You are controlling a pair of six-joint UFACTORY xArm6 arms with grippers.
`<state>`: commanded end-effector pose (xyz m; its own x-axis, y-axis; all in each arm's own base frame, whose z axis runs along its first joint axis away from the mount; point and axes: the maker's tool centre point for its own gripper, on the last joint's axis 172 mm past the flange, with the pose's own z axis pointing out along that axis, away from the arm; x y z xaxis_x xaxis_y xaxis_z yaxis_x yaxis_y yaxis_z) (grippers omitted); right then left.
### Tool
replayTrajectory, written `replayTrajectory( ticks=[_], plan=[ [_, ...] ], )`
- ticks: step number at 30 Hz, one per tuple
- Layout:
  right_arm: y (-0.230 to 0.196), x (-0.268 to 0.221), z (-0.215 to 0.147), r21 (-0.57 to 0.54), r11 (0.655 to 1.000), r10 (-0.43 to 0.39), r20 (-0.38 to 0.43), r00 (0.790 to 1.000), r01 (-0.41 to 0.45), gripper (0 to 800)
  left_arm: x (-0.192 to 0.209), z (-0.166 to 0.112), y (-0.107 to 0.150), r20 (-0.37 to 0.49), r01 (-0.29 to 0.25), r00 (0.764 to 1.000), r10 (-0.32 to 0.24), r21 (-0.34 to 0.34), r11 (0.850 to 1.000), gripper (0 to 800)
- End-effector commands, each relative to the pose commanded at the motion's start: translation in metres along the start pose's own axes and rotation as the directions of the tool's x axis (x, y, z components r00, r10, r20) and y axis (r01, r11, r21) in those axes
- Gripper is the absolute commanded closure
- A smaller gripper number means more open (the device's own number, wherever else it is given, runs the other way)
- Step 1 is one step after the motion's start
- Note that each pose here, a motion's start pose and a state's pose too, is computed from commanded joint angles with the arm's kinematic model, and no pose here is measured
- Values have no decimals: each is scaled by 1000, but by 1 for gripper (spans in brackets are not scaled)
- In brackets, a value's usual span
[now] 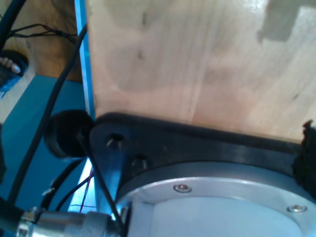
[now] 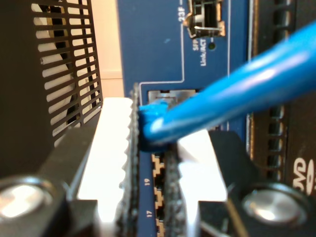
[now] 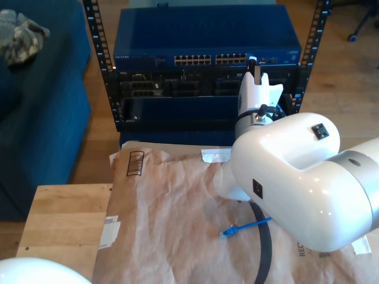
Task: Grab the cable and plug it in
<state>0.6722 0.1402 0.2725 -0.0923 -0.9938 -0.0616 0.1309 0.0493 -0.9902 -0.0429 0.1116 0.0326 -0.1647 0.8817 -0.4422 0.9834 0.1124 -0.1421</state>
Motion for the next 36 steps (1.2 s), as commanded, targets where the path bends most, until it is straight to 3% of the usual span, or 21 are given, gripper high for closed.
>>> replayTrajectory(
  ticks=[7,8,10,12,22,25,33,36],
  plan=[
    [0,0,3,4,1000,3,-1,1000,-3,796,0,0,0,0,0,1000,0,0,1000,0],
    [0,0,3,2,1000,2,1,1000,-2,745,0,0,0,0,0,1000,0,0,1000,0],
    [1,-5,3,-10,1000,-4,19,1000,4,540,0,0,0,0,0,1000,0,0,1000,0],
    [7,-7,2,-27,1000,-13,33,999,14,504,0,0,0,0,-1,1000,1,1,1000,0],
    [-23,7,-37,-68,997,-39,60,997,43,475,0,0,0,0,-1,1000,1,1,1000,0],
    [-11,9,-47,-148,987,-46,83,996,58,414,0,0,0,0,0,1000,0,0,1000,0],
    [7,25,-72,-342,934,-53,143,988,99,403,0,0,0,0,0,1000,0,0,1000,0],
    [0,47,-80,-411,904,-54,155,986,115,300,0,0,0,0,0,1000,0,0,1000,0]
  ],
)
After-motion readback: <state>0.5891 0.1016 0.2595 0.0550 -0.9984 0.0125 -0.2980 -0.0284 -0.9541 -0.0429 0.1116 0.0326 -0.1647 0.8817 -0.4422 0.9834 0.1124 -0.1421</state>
